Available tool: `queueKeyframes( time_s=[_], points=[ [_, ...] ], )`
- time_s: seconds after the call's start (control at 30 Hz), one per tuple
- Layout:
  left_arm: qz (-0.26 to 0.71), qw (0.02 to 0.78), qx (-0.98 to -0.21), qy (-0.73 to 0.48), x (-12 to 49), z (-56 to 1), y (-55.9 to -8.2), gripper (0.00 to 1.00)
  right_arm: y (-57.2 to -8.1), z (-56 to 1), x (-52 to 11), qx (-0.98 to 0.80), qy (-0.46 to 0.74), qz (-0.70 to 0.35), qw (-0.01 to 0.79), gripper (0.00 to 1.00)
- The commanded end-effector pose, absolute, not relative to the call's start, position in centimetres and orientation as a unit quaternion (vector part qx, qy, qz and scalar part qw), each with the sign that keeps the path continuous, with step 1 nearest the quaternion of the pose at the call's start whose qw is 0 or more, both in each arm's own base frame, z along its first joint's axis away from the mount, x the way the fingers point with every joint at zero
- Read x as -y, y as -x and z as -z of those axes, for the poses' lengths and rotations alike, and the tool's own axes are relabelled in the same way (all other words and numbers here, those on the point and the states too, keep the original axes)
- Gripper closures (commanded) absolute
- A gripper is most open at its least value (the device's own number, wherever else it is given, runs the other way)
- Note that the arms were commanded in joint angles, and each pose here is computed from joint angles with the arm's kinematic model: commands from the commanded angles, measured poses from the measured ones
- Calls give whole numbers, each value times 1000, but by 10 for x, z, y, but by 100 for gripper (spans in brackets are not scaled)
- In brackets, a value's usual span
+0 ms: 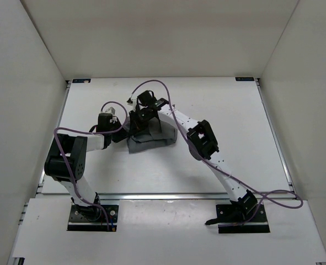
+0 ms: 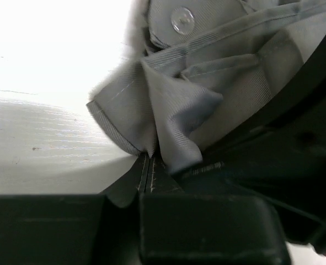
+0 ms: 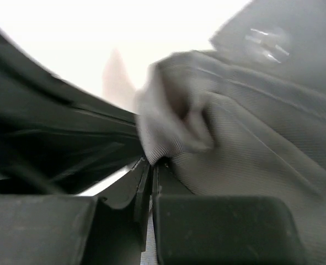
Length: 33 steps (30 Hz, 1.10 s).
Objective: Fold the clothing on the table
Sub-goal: Fold the skirt
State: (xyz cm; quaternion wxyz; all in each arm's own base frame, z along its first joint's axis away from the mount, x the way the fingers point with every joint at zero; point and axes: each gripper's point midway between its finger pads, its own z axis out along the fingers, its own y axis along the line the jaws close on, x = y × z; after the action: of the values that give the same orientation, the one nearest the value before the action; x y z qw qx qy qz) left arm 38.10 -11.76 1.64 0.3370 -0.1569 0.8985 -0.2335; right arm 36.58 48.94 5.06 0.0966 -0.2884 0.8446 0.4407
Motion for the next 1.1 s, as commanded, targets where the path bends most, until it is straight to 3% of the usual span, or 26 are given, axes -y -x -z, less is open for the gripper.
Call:
queueKeyframes(
  time_s=[0.0, 0.1, 0.4, 0.6, 0.73, 0.87, 1.07],
  points=[
    [231, 328, -902, 160, 116, -14, -372, 95, -363, -10, -459, -904, 286, -303, 95, 100],
    [237, 329, -900, 161, 118, -17, -372, 95, -362, 5, -443, -924, 288, -227, 105, 100],
    [265, 344, -888, 149, 125, -38, -377, 73, -399, 10, -339, -967, 220, -20, 128, 100],
    [362, 363, -851, 117, 150, -81, -383, 71, -405, -8, -255, -977, 159, 40, 137, 100],
    [369, 389, -838, 97, 160, -109, -386, 72, -399, -19, -213, -978, 125, 60, 155, 99],
    [381, 405, -826, 94, 164, -131, -381, 74, -400, -27, -218, -976, 134, 53, 164, 100],
    [355, 423, -827, 99, 154, -140, -373, 74, -418, -20, -296, -972, 168, -3, 167, 100]
  ],
)
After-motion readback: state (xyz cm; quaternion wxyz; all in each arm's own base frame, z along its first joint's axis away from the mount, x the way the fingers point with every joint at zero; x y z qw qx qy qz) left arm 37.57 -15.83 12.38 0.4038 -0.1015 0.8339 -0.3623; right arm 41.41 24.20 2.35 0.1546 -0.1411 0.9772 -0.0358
